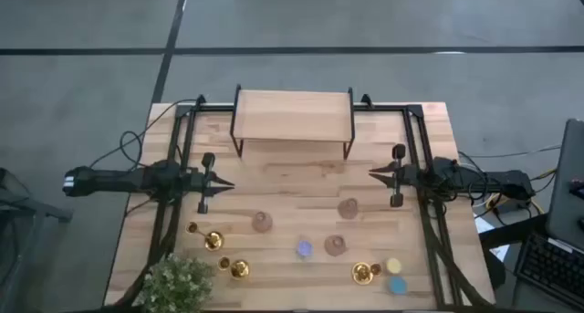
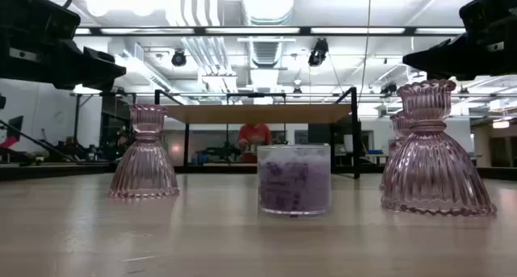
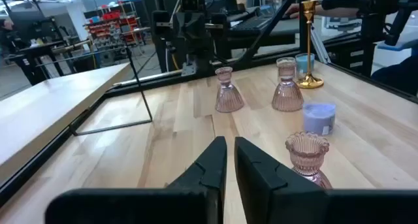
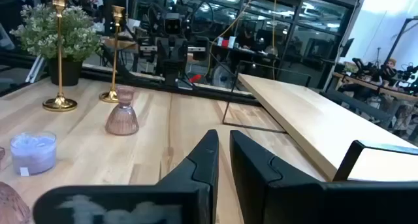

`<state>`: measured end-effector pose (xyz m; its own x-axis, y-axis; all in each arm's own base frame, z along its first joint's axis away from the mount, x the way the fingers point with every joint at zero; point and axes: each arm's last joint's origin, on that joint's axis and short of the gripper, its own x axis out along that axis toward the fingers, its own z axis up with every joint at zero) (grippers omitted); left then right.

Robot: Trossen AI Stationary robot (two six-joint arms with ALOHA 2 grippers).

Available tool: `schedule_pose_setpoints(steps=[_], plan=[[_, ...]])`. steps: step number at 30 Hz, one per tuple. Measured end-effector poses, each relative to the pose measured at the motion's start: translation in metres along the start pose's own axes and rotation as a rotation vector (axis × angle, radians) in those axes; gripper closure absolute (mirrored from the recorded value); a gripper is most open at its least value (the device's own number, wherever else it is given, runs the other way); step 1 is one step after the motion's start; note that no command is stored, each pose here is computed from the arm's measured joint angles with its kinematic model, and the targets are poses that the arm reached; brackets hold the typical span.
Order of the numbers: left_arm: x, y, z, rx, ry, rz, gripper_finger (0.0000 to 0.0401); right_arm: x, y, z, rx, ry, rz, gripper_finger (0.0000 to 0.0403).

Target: Pick & Place candle stick holders

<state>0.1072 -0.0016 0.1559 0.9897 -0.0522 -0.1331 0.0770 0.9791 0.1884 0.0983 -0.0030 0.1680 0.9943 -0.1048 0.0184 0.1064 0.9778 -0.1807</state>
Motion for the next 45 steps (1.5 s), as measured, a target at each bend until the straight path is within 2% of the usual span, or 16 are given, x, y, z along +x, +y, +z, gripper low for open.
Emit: schedule_pose_setpoints(steps=[40,42,45], plan=[[0.0000,0.0000,0.0000,0.000,0.000,0.000,0.0366,0.0000,0.0000,0.0002,0.001,-0.002,0.000,0.0369],[0.0000,0.0000,0.0000,0.000,0.000,0.000,0.0366,0.0000,-0.0001,0.0008,0.054,-0.008,0.000,0.0369],[0.0000,0.0000,0.0000,0.000,0.000,0.000,0.0366,0.0000,-0.0001,0.0009,0.260,-0.010,0.001,0.0369]])
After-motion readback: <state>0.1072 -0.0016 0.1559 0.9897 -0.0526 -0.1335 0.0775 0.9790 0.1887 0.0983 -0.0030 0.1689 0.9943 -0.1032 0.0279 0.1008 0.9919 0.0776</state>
